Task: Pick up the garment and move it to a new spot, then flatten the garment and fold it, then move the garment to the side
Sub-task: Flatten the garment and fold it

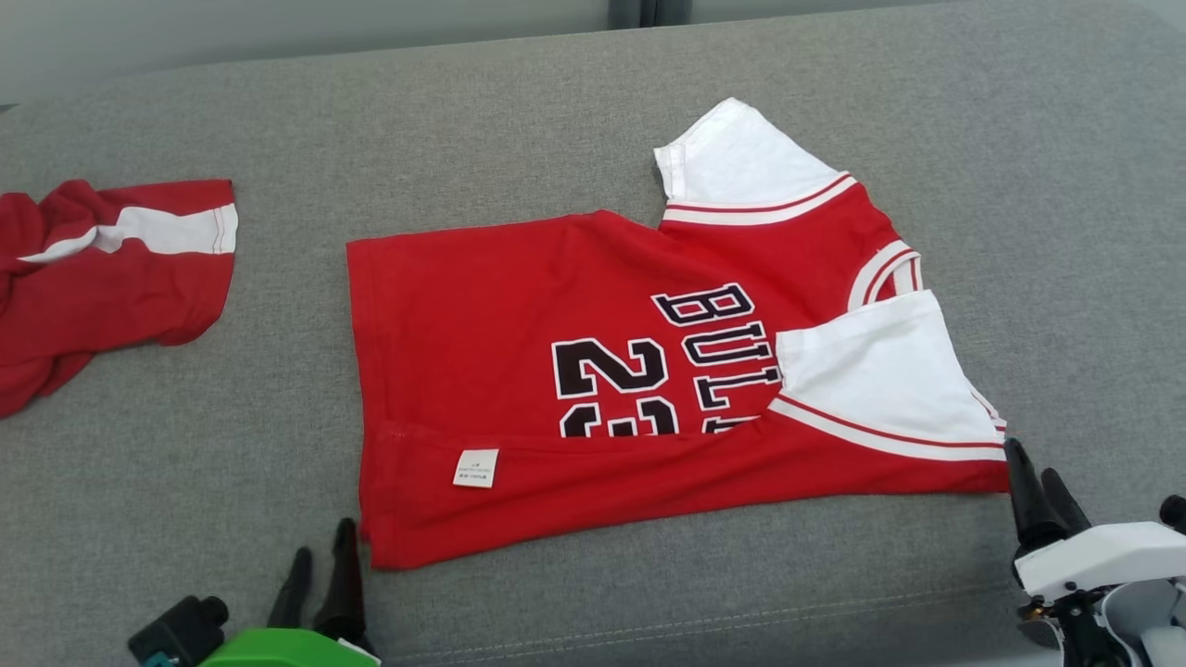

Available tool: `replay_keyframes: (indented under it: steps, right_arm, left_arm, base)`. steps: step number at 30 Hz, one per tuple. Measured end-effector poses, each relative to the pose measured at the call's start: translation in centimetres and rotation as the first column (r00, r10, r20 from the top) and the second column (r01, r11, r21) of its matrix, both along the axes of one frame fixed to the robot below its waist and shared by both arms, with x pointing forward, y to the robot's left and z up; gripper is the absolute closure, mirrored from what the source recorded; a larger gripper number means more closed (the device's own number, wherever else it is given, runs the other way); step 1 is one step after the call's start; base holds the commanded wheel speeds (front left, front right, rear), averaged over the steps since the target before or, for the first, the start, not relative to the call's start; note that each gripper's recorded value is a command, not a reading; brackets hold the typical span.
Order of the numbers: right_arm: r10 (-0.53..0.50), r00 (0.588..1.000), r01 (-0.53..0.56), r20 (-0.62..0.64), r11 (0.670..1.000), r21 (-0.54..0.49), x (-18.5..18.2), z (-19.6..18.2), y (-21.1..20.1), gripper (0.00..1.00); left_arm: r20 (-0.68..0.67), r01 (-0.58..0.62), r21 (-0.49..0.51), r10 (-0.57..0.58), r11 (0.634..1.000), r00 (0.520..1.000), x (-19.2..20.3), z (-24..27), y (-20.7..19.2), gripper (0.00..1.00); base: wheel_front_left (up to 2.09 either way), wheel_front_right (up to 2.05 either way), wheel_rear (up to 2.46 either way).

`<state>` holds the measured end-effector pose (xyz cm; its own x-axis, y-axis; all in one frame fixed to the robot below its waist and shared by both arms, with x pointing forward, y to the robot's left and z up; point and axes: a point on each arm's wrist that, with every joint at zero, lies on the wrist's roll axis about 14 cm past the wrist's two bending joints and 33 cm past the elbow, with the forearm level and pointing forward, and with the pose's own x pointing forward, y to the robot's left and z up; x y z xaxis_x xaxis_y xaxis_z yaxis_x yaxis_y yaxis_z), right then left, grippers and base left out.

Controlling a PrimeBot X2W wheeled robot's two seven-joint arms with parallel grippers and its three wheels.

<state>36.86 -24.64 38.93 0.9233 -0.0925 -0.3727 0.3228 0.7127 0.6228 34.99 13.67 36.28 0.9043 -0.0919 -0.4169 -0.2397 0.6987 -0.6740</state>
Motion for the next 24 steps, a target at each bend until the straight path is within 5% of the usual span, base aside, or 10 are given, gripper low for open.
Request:
replay_keyframes:
  steps: [5,12,24]
  right_arm:
    - [-0.046,0.998,0.049,0.047,0.998,-0.05,-1.0,1.8,-2.8,0.0]
    - [0.002,0.99,0.016,0.14,0.992,-0.126,-0.3,5.9,-3.7,0.0]
    - [0.17,0.971,-0.137,0.167,0.972,-0.191,3.8,8.6,-0.8,0.0]
  left_arm:
    - [0.077,0.016,0.136,-0.027,0.991,0.997,1.5,2.2,2.8,0.0]
    - [0.183,0.185,0.285,-0.243,0.94,0.952,6.8,7.0,0.6,0.0]
    - [0.055,0.333,0.456,-0.399,0.825,0.915,16.3,6.5,-2.0,0.0]
  base:
    - [0.0,0.0,0.0]
    - [0.0,0.0,0.0]
    - [0.0,0.0,0.0]
